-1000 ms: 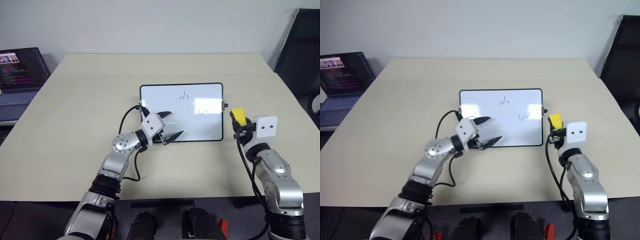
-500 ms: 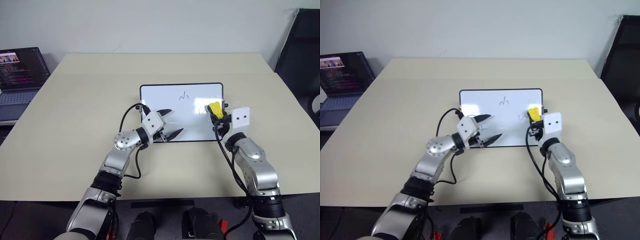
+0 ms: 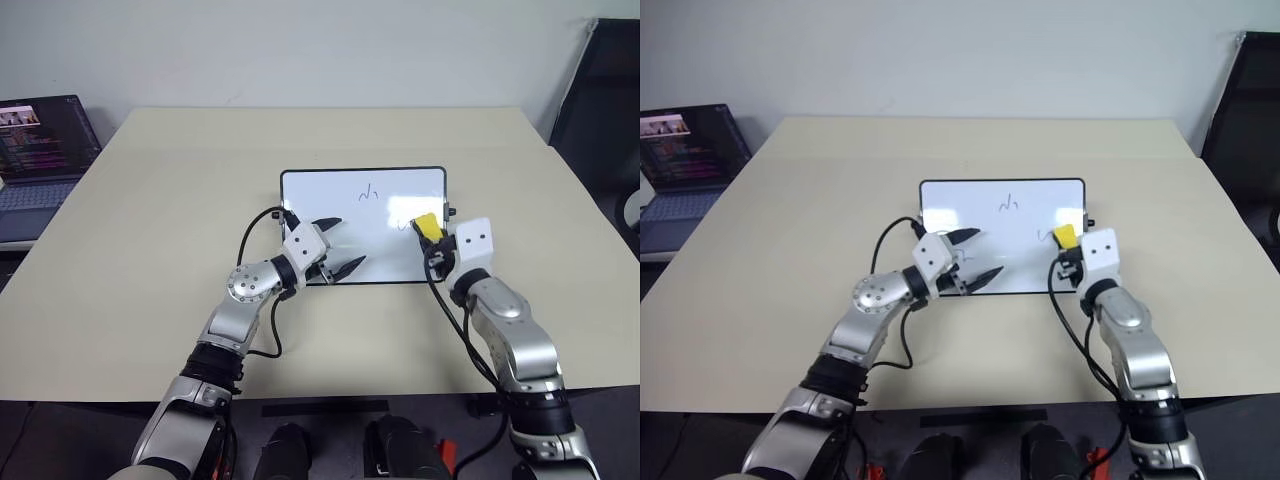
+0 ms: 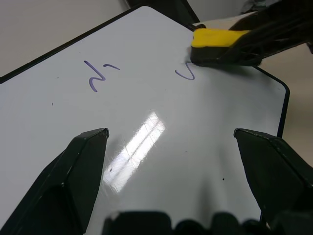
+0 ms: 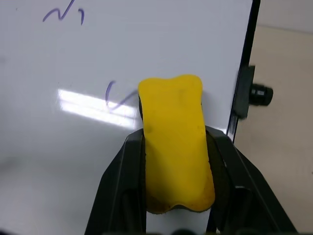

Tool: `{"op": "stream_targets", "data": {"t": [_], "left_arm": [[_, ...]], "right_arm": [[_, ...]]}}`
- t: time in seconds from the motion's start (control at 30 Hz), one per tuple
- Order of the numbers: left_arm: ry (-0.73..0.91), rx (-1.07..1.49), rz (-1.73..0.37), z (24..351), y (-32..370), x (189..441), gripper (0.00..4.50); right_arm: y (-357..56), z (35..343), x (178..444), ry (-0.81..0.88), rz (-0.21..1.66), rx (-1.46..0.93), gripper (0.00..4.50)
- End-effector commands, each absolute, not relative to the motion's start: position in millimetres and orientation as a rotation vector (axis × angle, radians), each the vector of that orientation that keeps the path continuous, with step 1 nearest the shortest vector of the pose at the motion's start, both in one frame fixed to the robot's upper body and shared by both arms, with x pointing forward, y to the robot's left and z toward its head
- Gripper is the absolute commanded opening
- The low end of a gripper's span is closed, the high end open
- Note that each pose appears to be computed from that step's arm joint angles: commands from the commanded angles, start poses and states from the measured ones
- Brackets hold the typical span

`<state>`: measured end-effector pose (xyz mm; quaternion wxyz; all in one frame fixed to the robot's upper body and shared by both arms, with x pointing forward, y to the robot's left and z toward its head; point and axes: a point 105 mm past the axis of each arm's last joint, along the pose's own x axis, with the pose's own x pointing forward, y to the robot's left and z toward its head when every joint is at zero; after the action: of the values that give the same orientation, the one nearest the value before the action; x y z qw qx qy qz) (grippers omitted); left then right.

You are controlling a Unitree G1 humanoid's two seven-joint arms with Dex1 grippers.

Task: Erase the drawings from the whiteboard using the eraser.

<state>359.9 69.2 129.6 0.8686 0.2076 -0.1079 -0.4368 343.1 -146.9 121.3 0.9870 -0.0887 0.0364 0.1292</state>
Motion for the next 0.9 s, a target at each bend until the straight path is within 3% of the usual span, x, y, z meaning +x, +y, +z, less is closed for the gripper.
{"op": "stream_targets", "data": {"t": [0.03, 0.13, 0.37, 0.5, 0.7, 0.9], "left_arm": [[-0.296, 0.448, -0.89, 146.4, 71.0, 358.0, 4.5], [-0.299, 0.449, -0.887, 146.9, 71.5, 358.3, 4.5], [-0.304, 0.453, -0.891, 148.3, 68.9, 359.7, 4.5], [-0.304, 0.454, -0.891, 148.8, 69.4, 360.5, 4.5], [-0.306, 0.454, -0.88, 150.1, 72.0, 359.8, 4.5], [-0.302, 0.458, -0.865, 149.6, 76.8, 359.2, 4.5]], "right_arm": [[-150.5, 110.0, 332.2, 0.139, 0.271, -0.177, 1.23], [-152.1, 112.8, 332.0, 0.134, 0.274, -0.179, 1.23], [-129.6, 164.7, 358.8, -0.097, 0.304, -0.142, 1.23], [-115.3, 175.4, 371.0, -0.139, 0.309, -0.117, 1.23], [-110.2, 156.5, 377.3, -0.036, 0.298, -0.151, 1.23], [-128.5, 132.0, 363.3, 0.078, 0.275, -0.2, 1.23]]}}
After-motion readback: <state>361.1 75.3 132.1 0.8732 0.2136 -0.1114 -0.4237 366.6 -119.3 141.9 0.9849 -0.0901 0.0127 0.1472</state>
